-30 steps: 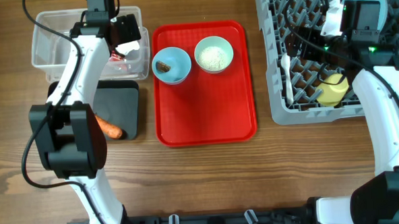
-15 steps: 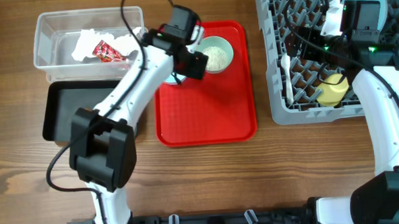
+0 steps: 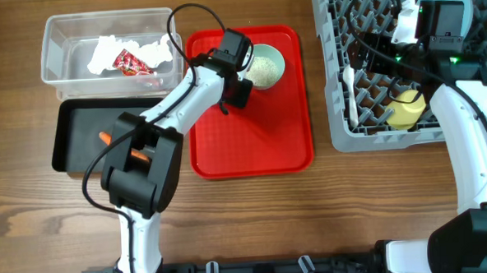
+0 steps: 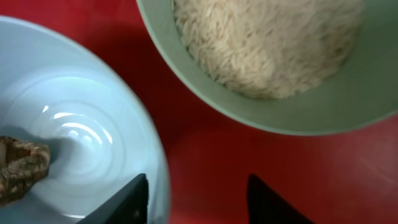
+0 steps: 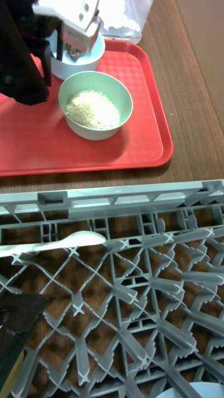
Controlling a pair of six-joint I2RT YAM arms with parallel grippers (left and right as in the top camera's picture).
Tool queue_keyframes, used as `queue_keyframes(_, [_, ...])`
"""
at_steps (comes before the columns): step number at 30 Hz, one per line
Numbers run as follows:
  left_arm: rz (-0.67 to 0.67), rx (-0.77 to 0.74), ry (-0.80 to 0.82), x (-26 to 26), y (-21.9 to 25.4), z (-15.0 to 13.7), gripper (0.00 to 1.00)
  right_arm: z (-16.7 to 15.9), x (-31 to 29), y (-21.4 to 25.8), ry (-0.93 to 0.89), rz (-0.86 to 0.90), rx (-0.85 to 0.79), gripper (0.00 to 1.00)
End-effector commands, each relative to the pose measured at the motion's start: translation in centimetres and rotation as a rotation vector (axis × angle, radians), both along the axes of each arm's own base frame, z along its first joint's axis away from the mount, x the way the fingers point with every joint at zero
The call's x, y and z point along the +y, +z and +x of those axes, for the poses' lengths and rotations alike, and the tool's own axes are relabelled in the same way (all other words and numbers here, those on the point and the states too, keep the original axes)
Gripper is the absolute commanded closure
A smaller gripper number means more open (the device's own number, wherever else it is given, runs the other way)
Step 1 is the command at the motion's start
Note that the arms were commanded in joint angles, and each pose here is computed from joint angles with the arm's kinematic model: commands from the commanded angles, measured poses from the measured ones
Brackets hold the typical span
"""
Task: Sort waste into correct bins and load items into the dishwasher rack
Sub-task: 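Grasp the blue bowl with the brown item using the left gripper, then tip the blue bowl over the black tray and return it to the red tray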
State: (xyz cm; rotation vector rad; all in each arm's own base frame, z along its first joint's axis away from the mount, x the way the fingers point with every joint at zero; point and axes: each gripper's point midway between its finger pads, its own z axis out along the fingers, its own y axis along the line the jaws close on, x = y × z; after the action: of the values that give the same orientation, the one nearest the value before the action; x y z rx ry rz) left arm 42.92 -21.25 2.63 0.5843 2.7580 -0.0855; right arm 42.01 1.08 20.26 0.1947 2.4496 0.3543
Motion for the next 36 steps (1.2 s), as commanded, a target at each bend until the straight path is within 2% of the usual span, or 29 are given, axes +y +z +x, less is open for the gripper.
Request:
queue_keyframes(1, [0.052,-0.001,0.025,1.4,-1.0,0.3,0.6,0.1,0.3,0.2,0.021,0.004,-0.008,0.0])
queue_keyframes(4, [0.049,-0.003,0.028,1.3,-1.0,0.3,0.7,0.1,0.3,0.2,0.022,0.003,-0.009,0.0])
queue_keyframes(8, [0.049,-0.004,0.027,1.3,-0.8,0.3,0.88,0.1,0.3,0.2,0.023,0.002,-0.009,0.0])
queue_keyframes(13, [0.038,-0.01,0.047,1.3,0.2,0.1,0.96,0.1,0.3,0.2,0.022,0.003,-0.009,0.0])
queue_keyframes(20, [0.004,-0.023,0.116,1.8,4.5,-1.1,0.96,0.1,0.3,0.2,0.023,0.003,-0.008,0.0])
queue_keyframes(28, [-0.105,-0.01,0.361,4.3,12.1,-4.8,0.96,0.0,0.3,0.2,0.023,0.003,-0.006,0.0])
queue_keyframes(30, [-0.185,0.096,0.402,6.0,13.0,-6.4,0.96,0.0,0.3,0.1,0.023,0.003,-0.005,0.0])
queue_keyframes(33, [-0.239,0.222,0.487,9.0,12.6,-7.5,0.96,0.0,0.3,0.1,0.022,0.003,-0.005,0.0])
queue_keyframes(36, [-0.404,0.305,0.405,10.0,13.6,-7.9,0.96,0.0,0.3,0.1,0.023,0.002,-0.005,0.0])
